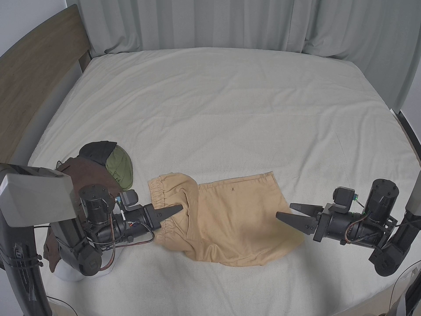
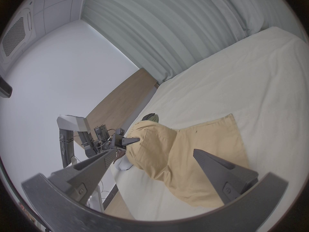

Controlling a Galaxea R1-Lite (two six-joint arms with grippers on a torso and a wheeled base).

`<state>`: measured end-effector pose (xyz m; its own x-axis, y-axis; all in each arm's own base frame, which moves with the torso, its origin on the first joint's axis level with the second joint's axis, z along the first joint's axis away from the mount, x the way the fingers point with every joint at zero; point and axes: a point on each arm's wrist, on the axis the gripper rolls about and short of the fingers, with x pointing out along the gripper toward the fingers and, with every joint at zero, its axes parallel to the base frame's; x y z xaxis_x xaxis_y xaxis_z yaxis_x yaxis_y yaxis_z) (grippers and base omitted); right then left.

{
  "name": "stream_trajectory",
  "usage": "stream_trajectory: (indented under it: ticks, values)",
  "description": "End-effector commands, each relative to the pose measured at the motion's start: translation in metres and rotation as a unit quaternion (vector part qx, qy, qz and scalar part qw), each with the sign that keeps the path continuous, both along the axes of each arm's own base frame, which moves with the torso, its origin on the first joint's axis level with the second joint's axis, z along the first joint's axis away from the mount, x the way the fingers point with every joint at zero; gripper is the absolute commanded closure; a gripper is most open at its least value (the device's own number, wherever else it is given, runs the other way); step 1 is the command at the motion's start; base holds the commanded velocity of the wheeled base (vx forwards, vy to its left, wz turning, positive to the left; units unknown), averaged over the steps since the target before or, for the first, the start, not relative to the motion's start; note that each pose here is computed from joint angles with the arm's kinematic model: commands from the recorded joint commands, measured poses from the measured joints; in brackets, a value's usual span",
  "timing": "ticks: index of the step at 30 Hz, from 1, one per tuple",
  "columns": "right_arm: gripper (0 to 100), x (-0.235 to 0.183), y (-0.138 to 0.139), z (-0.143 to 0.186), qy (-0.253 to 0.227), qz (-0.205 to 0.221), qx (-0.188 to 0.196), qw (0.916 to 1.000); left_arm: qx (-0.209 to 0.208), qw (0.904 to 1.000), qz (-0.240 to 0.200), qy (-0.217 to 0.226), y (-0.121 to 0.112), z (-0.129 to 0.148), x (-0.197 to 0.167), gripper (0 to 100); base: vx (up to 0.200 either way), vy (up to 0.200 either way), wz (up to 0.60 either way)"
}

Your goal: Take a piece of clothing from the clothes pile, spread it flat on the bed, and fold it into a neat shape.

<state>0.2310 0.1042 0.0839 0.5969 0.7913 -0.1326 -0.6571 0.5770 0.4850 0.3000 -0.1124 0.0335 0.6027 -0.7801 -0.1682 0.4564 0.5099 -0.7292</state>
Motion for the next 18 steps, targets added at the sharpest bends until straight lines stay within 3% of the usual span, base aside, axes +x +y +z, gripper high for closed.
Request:
stream_trajectory:
  ticks: [1,13,18]
  values:
    - [0,0.003,-0.007,0.008,-0.015,-0.014,0.007,0.9998,-0.002,1.0000,-0.006,-0.004,-0.005,0.000,0.002,100,0.000,0.000,0.00]
    - [0,0.015,-0.015,0.015,-0.035,-0.036,0.015,0.9986,-0.008,0.9995,-0.026,-0.015,-0.021,0.000,0.006,100,0.000,0.000,0.00]
    - [0,0.019,-0.022,0.016,-0.039,-0.051,0.017,0.9978,-0.035,0.9990,-0.028,-0.002,-0.029,0.006,0.009,100,0.000,0.000,0.00]
